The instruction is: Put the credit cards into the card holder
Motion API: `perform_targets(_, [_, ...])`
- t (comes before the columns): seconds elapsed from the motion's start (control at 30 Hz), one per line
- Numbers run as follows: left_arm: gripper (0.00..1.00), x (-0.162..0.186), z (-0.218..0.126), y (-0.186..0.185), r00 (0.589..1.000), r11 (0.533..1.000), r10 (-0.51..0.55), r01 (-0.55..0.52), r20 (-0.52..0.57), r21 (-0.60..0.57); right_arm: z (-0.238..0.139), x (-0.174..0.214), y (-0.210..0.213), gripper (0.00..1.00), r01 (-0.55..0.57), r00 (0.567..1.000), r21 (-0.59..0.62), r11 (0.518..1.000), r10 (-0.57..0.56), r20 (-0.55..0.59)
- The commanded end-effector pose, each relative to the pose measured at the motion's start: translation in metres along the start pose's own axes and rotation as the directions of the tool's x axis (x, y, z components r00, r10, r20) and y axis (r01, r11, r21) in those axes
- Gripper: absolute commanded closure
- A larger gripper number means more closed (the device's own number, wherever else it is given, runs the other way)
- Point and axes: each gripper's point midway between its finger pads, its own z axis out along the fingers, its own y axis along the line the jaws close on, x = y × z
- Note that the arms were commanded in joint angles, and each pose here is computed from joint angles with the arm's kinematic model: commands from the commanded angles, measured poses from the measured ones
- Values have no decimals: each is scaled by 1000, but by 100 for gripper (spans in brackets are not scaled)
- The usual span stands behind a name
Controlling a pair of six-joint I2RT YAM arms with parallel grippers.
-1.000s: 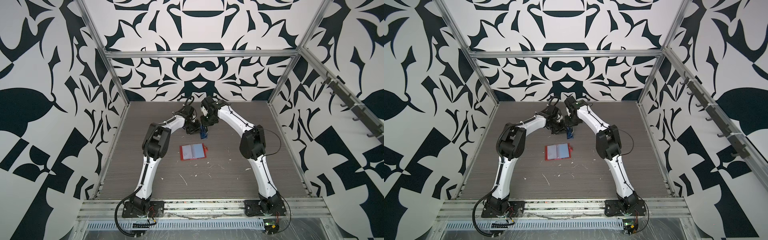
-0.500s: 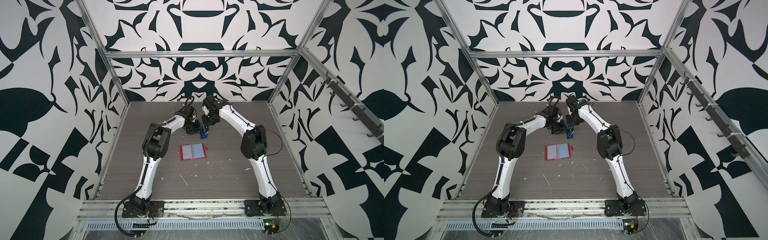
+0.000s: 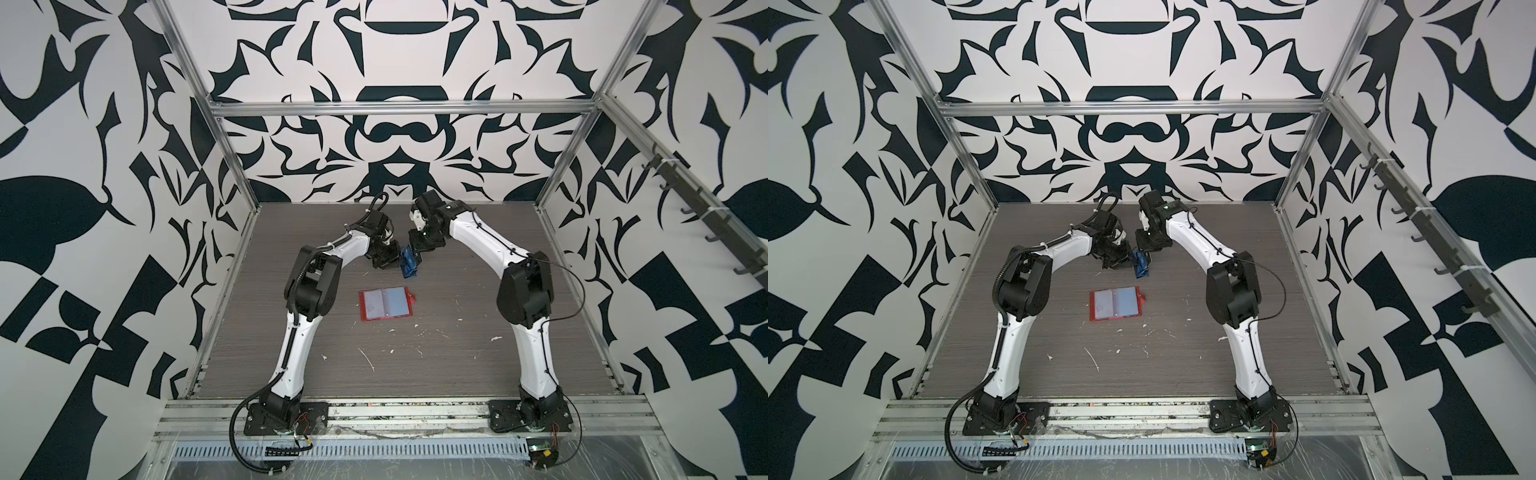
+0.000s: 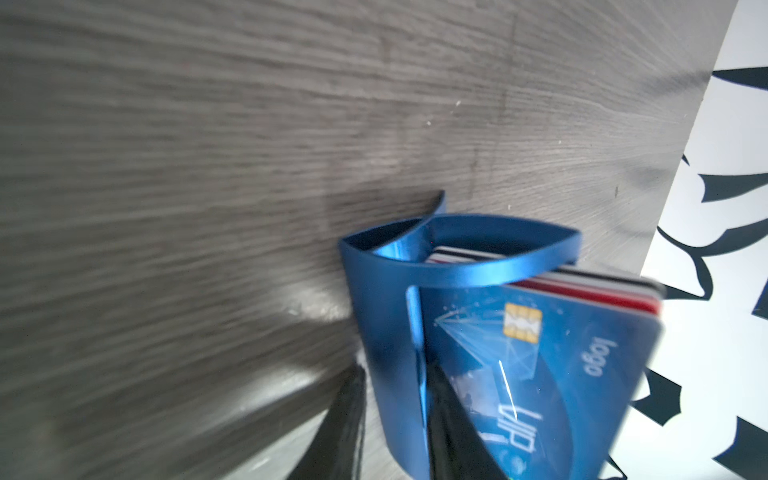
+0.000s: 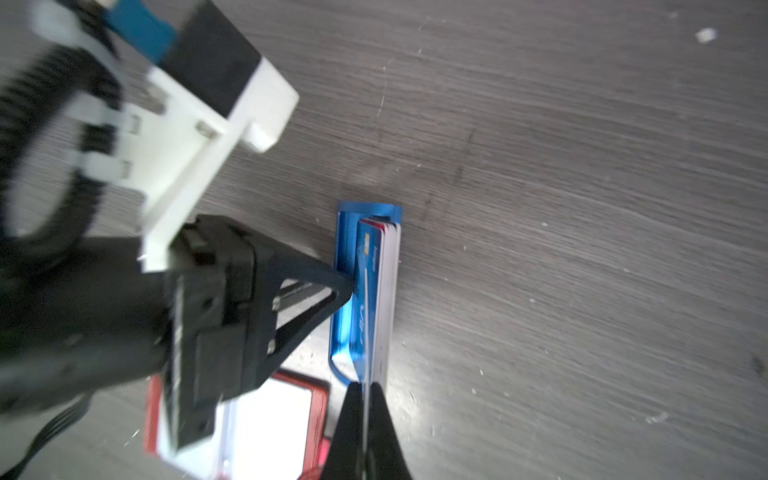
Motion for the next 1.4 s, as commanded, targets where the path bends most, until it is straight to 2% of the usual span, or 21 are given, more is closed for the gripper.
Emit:
perform_targets(0.0, [65,5,-23,-18,999,999,45,-45,3,20,-37,-21,14,100,-8,991,-100,995,21,130])
perform_targets(0.17, [59,4,-52,-38,993,993,104,-107,62,49,-45,-6,20,100,-22,991,-182,983,45,125])
perform_targets(0.33, [57,15,-75,-35,986,992,126,-128,112,14,-45,17,31,100,-8,995,-269,963,35,97])
perform_targets(0.6, [57,47,-99,-7,980,991,123,-113,155,-77,-38,55,48,100,5,998,-344,939,18,65])
perform_targets(0.93, [57,84,-116,34,971,982,118,-83,210,-169,-13,94,68,100,-22,999,-403,915,34,24])
perform_targets(1.2, [62,107,-121,74,972,968,67,-8,225,-253,14,112,90,100,-33,999,-449,893,28,-18])
perform_targets(1.37, [64,121,-118,96,973,966,12,48,229,-253,25,116,94,100,-43,999,-448,893,33,-29])
